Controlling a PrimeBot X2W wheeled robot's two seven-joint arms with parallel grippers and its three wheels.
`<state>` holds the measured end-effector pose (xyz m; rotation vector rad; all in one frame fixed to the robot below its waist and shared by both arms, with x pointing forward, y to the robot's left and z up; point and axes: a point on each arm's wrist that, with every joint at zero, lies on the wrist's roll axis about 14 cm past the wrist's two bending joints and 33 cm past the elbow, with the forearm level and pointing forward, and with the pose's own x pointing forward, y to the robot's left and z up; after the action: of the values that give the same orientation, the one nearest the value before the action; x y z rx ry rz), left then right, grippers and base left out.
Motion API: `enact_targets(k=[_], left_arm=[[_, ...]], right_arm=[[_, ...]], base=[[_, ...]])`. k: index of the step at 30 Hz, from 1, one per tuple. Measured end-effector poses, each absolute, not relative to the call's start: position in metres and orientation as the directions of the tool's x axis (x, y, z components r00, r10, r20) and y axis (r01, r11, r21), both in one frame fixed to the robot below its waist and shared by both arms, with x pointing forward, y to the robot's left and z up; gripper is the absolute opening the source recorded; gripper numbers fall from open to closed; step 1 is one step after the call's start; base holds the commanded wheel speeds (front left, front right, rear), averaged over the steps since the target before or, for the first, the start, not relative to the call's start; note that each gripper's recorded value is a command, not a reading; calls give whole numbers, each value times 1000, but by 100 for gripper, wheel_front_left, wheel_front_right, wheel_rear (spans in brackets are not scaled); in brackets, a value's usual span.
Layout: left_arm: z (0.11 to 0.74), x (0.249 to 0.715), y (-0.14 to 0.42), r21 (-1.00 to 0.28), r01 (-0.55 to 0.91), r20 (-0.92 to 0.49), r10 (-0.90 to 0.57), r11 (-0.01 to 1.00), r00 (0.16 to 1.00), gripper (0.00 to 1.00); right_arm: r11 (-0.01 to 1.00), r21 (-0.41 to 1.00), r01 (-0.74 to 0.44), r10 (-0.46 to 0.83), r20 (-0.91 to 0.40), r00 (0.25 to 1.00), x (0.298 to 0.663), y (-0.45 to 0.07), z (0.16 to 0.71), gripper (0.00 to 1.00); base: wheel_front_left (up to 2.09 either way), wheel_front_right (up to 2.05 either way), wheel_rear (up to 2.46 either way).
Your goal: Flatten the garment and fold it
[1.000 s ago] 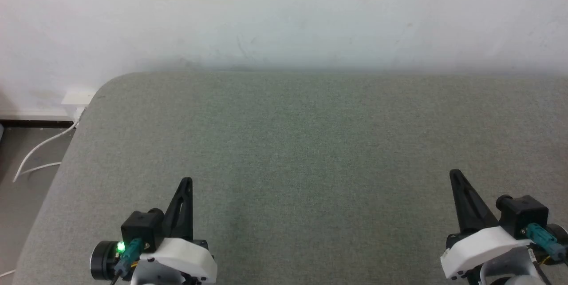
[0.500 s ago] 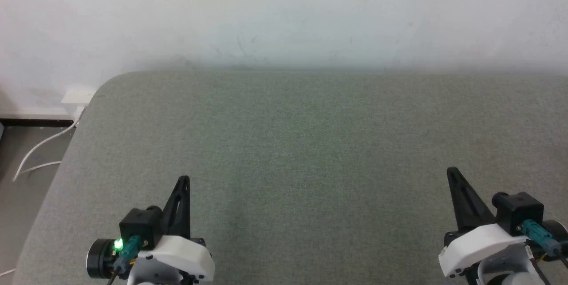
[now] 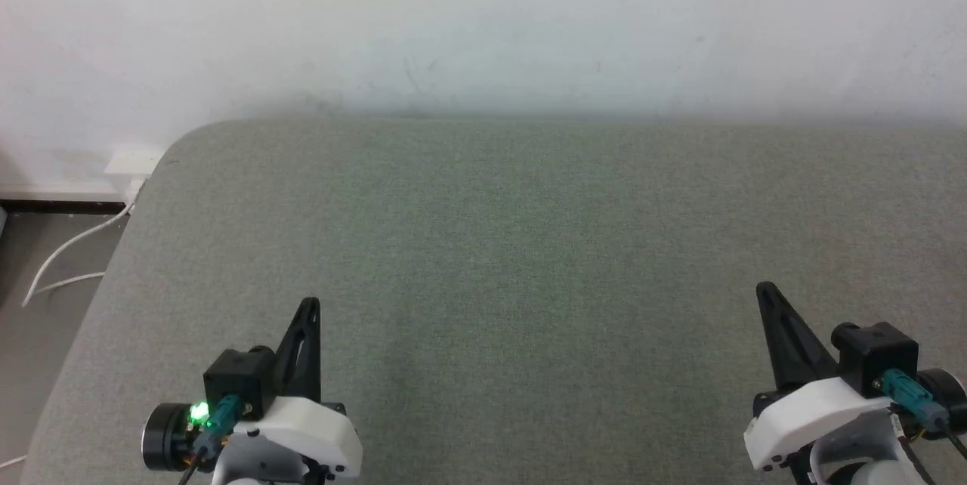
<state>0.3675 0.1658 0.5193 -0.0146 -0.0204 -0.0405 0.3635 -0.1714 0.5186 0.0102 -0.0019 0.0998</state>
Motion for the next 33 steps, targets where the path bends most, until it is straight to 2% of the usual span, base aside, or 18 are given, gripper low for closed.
enact_targets(k=[33], left_arm=[[522, 370, 174, 29, 16, -10, -16, 999, 1000, 0]], right_arm=[[992, -33, -126, 125, -22, 992, 367, -163, 520, 0]], base=[[0, 0, 0]])
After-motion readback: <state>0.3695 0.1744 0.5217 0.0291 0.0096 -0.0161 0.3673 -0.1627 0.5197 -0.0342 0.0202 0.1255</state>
